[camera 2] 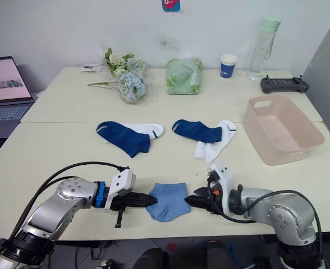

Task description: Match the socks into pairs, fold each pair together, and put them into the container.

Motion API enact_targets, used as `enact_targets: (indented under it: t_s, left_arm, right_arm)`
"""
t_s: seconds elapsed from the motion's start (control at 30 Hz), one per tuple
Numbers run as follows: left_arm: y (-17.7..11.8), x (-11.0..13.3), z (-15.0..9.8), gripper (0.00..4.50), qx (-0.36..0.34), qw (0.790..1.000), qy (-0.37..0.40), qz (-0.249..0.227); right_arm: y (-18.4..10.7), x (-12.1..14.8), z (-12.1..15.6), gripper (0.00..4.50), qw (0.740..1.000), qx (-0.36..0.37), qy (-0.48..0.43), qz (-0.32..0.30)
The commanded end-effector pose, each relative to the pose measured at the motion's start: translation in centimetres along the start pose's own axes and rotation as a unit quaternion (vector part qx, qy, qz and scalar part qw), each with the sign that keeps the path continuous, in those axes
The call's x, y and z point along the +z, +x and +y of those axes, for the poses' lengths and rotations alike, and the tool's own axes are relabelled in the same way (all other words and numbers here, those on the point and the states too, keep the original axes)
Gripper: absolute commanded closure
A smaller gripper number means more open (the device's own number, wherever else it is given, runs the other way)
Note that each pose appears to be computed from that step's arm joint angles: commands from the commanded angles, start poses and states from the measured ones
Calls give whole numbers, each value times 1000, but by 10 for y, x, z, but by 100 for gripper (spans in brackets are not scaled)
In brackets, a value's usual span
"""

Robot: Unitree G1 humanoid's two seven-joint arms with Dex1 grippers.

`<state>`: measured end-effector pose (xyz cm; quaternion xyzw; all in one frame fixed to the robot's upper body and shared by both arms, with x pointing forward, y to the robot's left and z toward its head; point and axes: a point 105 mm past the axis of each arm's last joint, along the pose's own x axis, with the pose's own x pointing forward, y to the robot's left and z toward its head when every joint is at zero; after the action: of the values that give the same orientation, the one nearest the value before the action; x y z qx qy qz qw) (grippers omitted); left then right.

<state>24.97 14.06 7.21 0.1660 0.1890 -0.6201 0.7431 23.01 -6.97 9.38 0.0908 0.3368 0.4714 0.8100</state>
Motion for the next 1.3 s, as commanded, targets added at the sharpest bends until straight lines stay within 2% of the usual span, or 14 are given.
enact_targets:
  t_s: [0.03, 0.07, 0.27, 0.53, 0.87, 0.97, 1.13, 1.2, 1.3]
  left_arm:
    - [-7, -12, 2, 450, 10, 1000, -12, 24]
    - [-7, -12, 2, 450, 11, 1000, -12, 24]
    - [-10, -15, 2, 450, 15, 999, -13, 29]
    - [-13, -17, 4, 450, 21, 999, -12, 32]
    - [-14, -18, 5, 450, 26, 999, -14, 32]
    - [-16, -17, 5, 450, 28, 999, -17, 30]
    - [-21, -9, 10, 450, 39, 999, -29, 10]
    - [-25, -2, 12, 450, 37, 999, -38, -8]
    - [-35, 20, 21, 450, 52, 995, -53, -61]
  right_arm:
    - [3, 0, 4, 39, 1000, 5, 4, 14]
    - [6, -2, 3, 9, 1000, 4, 9, 20]
    - [23, -7, 2, 9, 998, 7, 31, 47]
    - [54, 7, 22, 9, 994, 67, 87, 29]
    - [72, 14, 30, 9, 989, 89, 122, 12]
    - [70, 16, 29, 66, 989, 85, 118, 7]
    - [64, 18, 22, 240, 991, 67, 112, -6]
    - [63, 21, 21, 310, 991, 64, 113, -12]
    - [50, 25, 16, 418, 992, 51, 110, -34]
